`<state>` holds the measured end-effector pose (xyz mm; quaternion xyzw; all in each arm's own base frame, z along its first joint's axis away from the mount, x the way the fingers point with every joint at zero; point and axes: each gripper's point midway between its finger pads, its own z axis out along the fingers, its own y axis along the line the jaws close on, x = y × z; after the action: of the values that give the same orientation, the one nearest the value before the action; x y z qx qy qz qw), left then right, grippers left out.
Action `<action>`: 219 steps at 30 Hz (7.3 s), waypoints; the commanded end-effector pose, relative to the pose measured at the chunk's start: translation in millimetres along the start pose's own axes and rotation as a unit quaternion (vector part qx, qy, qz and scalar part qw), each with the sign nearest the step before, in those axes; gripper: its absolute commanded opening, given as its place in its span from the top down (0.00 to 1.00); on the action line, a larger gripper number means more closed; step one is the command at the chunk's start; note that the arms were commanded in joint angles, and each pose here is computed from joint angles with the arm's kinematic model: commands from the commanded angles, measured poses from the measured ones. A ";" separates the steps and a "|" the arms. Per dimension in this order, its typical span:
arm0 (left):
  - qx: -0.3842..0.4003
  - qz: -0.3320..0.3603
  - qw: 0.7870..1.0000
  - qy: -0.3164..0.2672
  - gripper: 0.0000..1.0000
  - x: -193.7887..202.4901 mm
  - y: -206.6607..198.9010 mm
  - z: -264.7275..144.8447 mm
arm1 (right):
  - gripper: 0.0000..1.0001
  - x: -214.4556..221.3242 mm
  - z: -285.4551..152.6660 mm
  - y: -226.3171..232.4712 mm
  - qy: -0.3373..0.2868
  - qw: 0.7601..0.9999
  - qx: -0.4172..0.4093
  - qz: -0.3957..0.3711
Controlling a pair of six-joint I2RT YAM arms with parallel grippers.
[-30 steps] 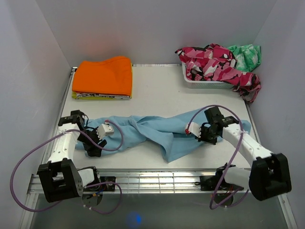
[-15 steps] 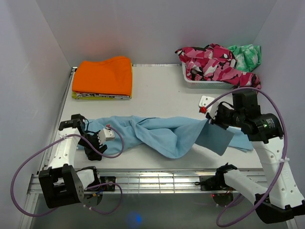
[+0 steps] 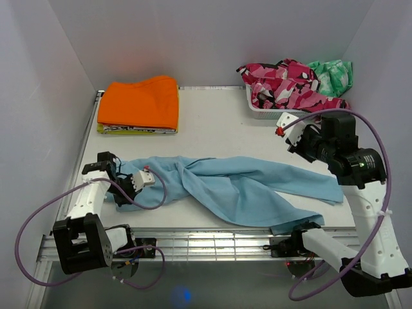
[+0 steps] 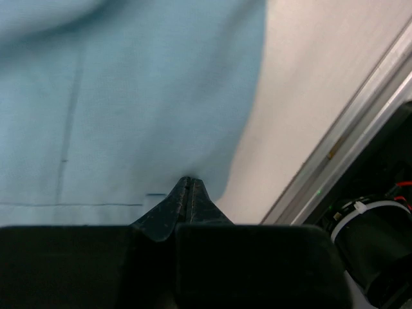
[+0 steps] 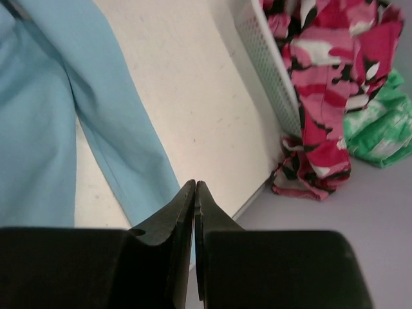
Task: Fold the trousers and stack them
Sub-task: Flatten the trousers out
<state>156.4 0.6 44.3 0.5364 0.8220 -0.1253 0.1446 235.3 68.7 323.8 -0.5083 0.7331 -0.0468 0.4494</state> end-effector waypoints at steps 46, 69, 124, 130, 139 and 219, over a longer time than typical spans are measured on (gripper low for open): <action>-0.148 -0.112 0.957 -0.223 1.00 -155.9 230.4 -132.3 | 0.92 137.7 163.6 -55.4 0.144 0.979 -0.114 0.091; -0.081 -0.045 0.978 -0.186 0.02 -101.7 67.5 -85.0 | 0.06 196.5 79.0 82.8 0.160 0.961 -0.221 -0.038; -0.100 -0.240 0.965 -0.037 0.16 -11.1 186.0 -15.8 | 0.35 200.8 88.9 31.6 0.154 0.976 -0.153 -0.032; -0.038 -0.242 0.969 -0.025 0.14 -2.4 159.1 7.5 | 0.32 243.0 83.7 42.7 0.205 0.948 -0.242 0.010; -0.008 -0.268 0.963 0.002 0.17 17.0 138.7 36.0 | 0.07 300.8 106.2 79.4 0.265 0.923 -0.274 0.046; -0.082 -0.205 0.967 -0.126 0.28 -3.9 68.7 -68.7 | 0.92 118.6 14.5 -106.5 0.019 0.997 0.045 0.059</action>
<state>251.5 71.0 115.1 0.2610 0.9149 -0.1296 0.2795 310.4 -80.2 262.8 -0.4567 0.7845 -0.0598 0.4153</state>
